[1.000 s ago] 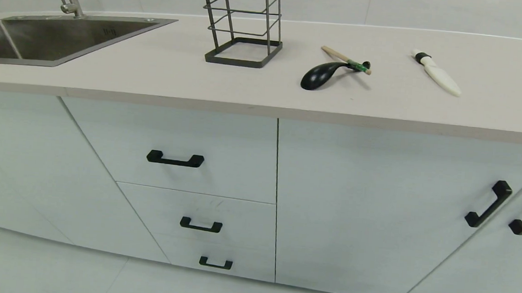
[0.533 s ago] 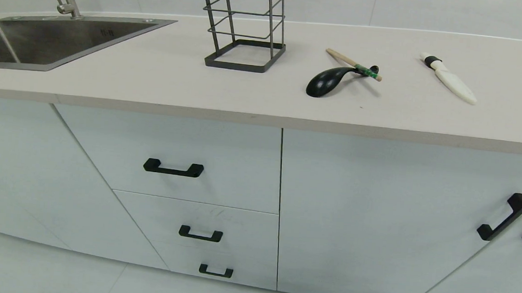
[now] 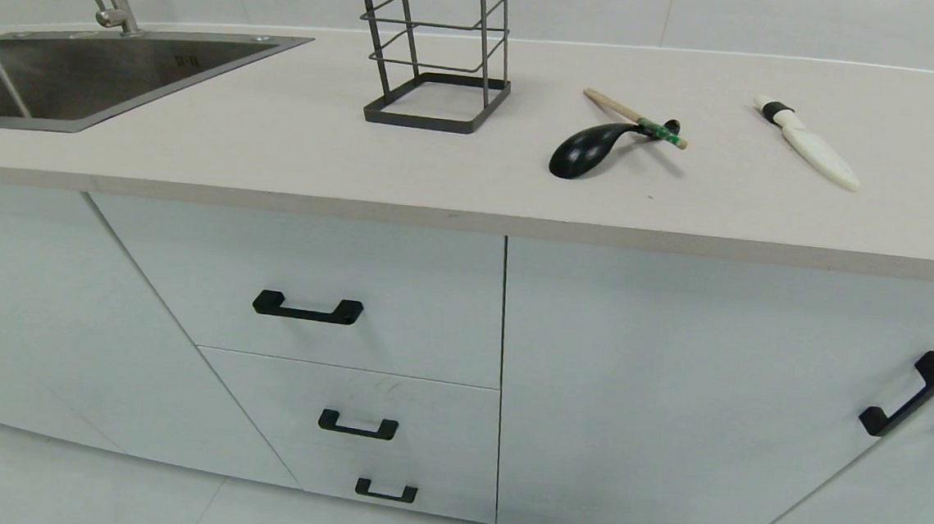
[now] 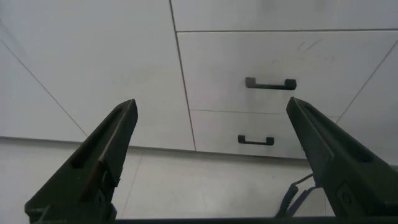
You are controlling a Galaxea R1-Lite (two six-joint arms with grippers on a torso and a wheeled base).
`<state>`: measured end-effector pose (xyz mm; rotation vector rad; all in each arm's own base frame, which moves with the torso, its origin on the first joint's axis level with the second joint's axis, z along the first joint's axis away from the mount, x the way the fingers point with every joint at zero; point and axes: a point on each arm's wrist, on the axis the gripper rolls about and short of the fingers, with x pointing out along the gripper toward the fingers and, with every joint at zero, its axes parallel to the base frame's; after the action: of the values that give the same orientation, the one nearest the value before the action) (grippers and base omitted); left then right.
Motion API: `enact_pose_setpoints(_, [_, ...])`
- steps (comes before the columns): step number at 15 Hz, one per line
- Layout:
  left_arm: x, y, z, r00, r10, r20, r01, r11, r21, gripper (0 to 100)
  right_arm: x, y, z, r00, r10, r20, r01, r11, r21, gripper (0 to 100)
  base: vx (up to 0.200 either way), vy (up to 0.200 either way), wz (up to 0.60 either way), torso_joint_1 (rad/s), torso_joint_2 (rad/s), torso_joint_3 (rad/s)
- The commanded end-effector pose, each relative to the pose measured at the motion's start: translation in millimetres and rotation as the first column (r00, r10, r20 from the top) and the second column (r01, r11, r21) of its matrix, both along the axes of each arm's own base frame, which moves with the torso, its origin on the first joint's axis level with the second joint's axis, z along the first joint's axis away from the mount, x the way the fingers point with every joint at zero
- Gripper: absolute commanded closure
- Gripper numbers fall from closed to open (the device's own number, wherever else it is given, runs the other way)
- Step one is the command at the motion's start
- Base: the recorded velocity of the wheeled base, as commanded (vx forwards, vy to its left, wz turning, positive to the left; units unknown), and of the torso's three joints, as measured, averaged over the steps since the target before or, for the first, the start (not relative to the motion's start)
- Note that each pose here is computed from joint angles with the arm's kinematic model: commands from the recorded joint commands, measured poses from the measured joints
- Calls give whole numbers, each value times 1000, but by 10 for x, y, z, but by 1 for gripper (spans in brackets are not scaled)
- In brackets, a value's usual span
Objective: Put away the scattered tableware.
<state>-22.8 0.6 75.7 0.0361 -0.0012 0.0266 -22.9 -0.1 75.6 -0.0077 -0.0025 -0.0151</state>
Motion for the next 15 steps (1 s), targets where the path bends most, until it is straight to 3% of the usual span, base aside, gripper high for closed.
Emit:
enact_pose_setpoints(1, [0, 0, -2, 1000, -2, -2, 2, 1000, -2, 0, 1, 0, 1, 1000, 0, -1, 0, 1000, -2, 100, 0, 0, 0, 0, 0, 0])
enact_pose_setpoints(4, [0, -1, 1, 1000, -7, 0, 7, 998, 56, 0, 1, 0, 1, 1000, 1, -1, -1, 1000, 0, 100, 0, 0, 0, 0, 0, 0])
enact_pose_setpoints(7, [0, -2, 0, 1000, -10, -1, 10, 999, 44, 0, 1, 0, 1, 1000, 1, -1, -1, 1000, 0, 100, 0, 0, 0, 0, 0, 0])
enact_pose_setpoints(8, [0, -2, 1, 1000, -10, 1, 10, 1000, 24, 0, 1, 0, 1, 1000, 1, -1, -1, 1000, 0, 100, 0, 0, 0, 0, 0, 0])
enact_pose_setpoints(9, [-4, -2, 33, 1000, -11, 24, 11, 1000, 25, 0, 1, 0, 1, 1000, 0, -1, 0, 1000, 0, 100, 0, 0, 0, 0, 0, 0])
enact_pose_setpoints(10, [-42, -7, 188, 994, -37, 105, 34, 999, 33, 0, 1, 0, 1, 1000, 1, -1, -1, 1000, 0, 100, 0, 0, 0, 0, 0, 0])
enact_pose_setpoints(11, [-83, -18, 349, 984, -89, 151, 83, 995, 46, 0, 1, 0, 1, 1000, 1, -1, -1, 1000, 0, 100, 0, 0, 0, 0, 0, 0])
enact_pose_setpoints(13, [-68, -29, 656, 980, -144, 140, 138, 989, 55, 0, 1, 0, 1, 1000, 0, -1, 0, 1000, 0, 100, 0, 0, 0, 0, 0, 0])
enact_pose_setpoints(14, [-29, -33, 742, 980, -159, 122, 151, 986, 76, 0, 1, 0, 1, 1000, 1, -1, -1, 1000, 0, 100, 0, 0, 0, 0, 0, 0])
enact_pose_setpoints(15, [20, -42, 816, 975, -200, 95, 183, 970, 157, 0, 1, 0, 1, 1000, 1, -1, -1, 1000, 0, 100, 0, 0, 0, 0, 0, 0])
